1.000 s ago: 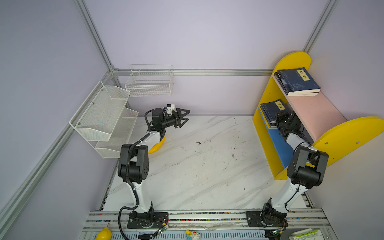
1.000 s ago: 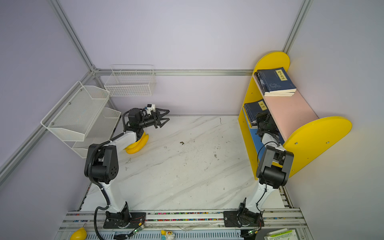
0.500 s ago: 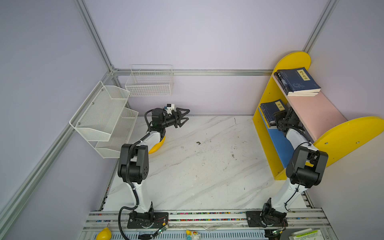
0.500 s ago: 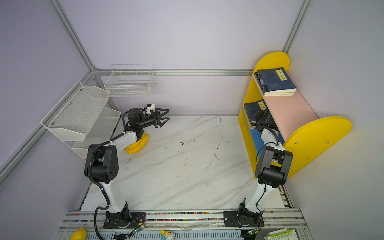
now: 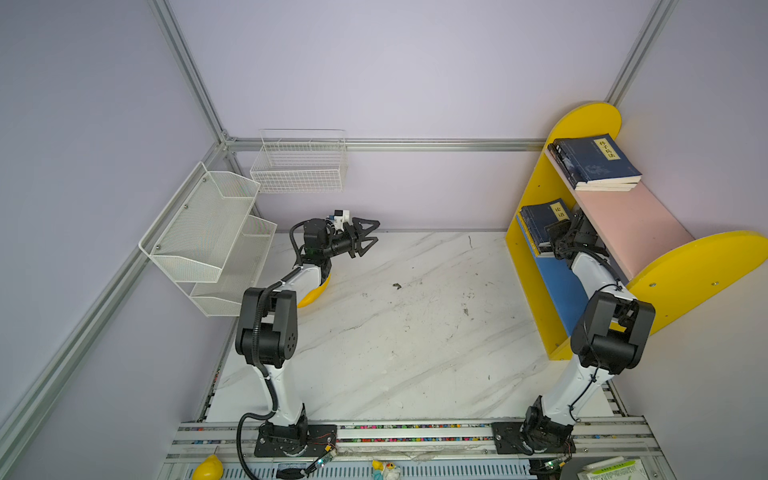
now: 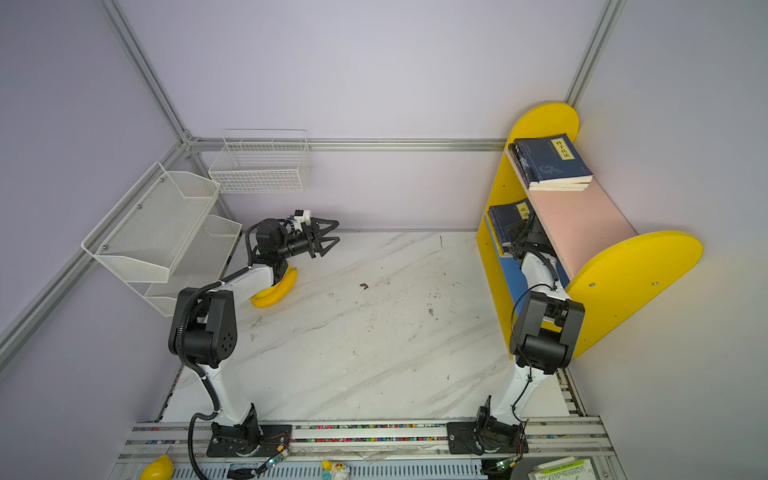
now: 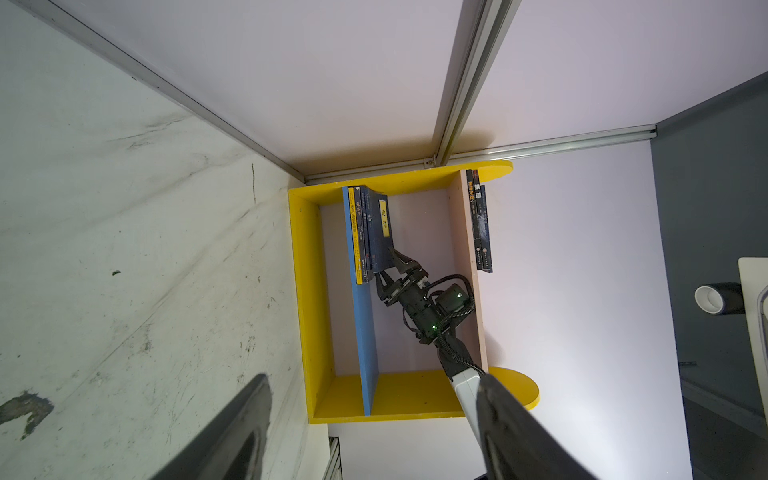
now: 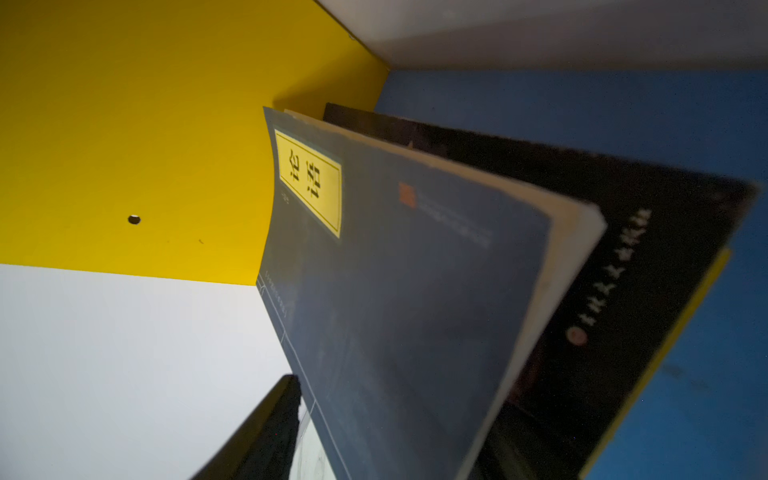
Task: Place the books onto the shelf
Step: 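Press the paperback flat on the stack and open the right gripper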
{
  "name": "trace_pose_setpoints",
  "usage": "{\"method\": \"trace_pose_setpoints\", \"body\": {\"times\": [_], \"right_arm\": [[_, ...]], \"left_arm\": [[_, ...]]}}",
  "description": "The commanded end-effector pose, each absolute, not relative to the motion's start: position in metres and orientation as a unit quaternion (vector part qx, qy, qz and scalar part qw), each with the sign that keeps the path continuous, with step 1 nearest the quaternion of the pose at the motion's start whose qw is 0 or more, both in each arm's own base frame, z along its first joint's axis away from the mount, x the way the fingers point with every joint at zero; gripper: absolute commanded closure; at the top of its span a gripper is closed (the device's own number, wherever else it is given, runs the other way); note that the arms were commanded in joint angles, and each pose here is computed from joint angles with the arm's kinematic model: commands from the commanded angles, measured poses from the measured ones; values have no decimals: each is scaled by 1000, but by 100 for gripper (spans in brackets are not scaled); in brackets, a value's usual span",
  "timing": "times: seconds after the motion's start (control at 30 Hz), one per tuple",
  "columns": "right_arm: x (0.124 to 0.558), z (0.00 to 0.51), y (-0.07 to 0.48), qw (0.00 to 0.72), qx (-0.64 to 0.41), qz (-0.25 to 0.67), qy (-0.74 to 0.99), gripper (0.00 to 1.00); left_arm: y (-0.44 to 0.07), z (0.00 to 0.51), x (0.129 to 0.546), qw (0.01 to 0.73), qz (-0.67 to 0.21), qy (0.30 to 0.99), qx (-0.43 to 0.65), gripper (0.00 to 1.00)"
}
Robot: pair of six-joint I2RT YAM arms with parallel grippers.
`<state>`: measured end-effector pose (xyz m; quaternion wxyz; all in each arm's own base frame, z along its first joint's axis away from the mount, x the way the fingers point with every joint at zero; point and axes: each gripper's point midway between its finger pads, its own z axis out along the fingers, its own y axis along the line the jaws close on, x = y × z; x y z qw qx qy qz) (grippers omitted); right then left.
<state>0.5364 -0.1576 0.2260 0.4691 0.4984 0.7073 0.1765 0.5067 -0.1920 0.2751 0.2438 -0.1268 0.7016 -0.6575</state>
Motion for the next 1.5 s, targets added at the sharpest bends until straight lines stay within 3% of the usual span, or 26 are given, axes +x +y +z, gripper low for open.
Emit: {"method": "trace_pose_setpoints", "body": {"times": [0.0,0.43,0.87,1.47], "right_arm": [[527,249,-167,470,511,144,705,34],[512,255,-178,467,532,103,699,27],[484,267,-188,487,564,76,663,27],[476,290,-174,523,529,111,659,27]], "left_arm": [[-189,283,496,252,-664,695,-112,24],[-189,278,495,248,-668,692,-116,24],[-188,276,494,247,-671,689,-120,23],[-190,276,492,244,-675,686,-113,24]]}}
